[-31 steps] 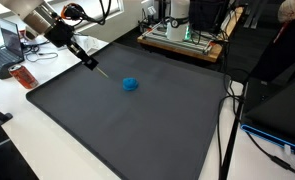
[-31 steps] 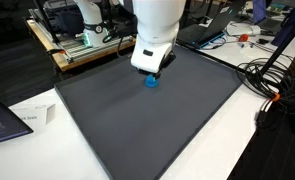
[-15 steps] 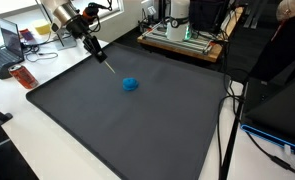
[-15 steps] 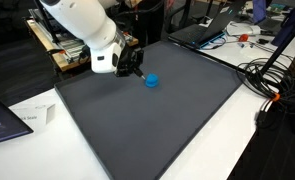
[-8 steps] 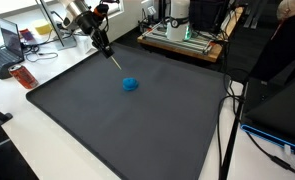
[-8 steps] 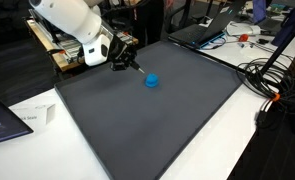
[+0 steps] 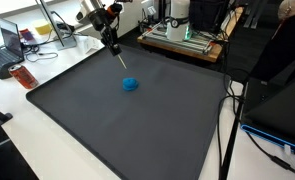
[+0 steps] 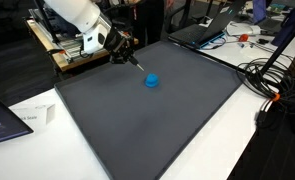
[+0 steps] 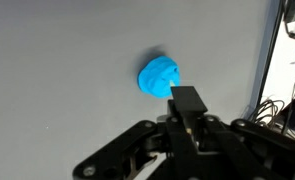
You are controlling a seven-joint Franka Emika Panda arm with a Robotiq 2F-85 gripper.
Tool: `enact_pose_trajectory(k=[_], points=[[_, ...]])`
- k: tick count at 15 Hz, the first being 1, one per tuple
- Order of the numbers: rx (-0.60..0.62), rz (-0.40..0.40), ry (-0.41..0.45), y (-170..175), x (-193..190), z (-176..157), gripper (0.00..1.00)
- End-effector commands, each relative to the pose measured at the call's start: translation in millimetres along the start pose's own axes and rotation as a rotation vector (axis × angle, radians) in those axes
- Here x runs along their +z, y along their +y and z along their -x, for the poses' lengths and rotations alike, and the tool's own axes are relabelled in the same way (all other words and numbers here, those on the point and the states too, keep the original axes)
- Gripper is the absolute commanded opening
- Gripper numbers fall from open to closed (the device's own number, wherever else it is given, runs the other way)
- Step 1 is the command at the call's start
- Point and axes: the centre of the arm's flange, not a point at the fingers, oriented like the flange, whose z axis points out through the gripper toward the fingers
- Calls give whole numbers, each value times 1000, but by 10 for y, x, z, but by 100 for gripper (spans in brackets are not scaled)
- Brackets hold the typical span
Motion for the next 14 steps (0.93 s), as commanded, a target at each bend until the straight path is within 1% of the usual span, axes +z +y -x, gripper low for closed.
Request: enact_pose_trajectory(k=[1, 6, 10, 12, 14], points=[[45, 63, 73, -426, -62, 372, 3], [109, 172, 150, -918, -25, 566, 3], [144, 263, 220, -1305, 84, 623, 3], [147, 296, 235, -1482, 159, 646, 3], [156, 315, 224, -1601, 205, 666, 3]])
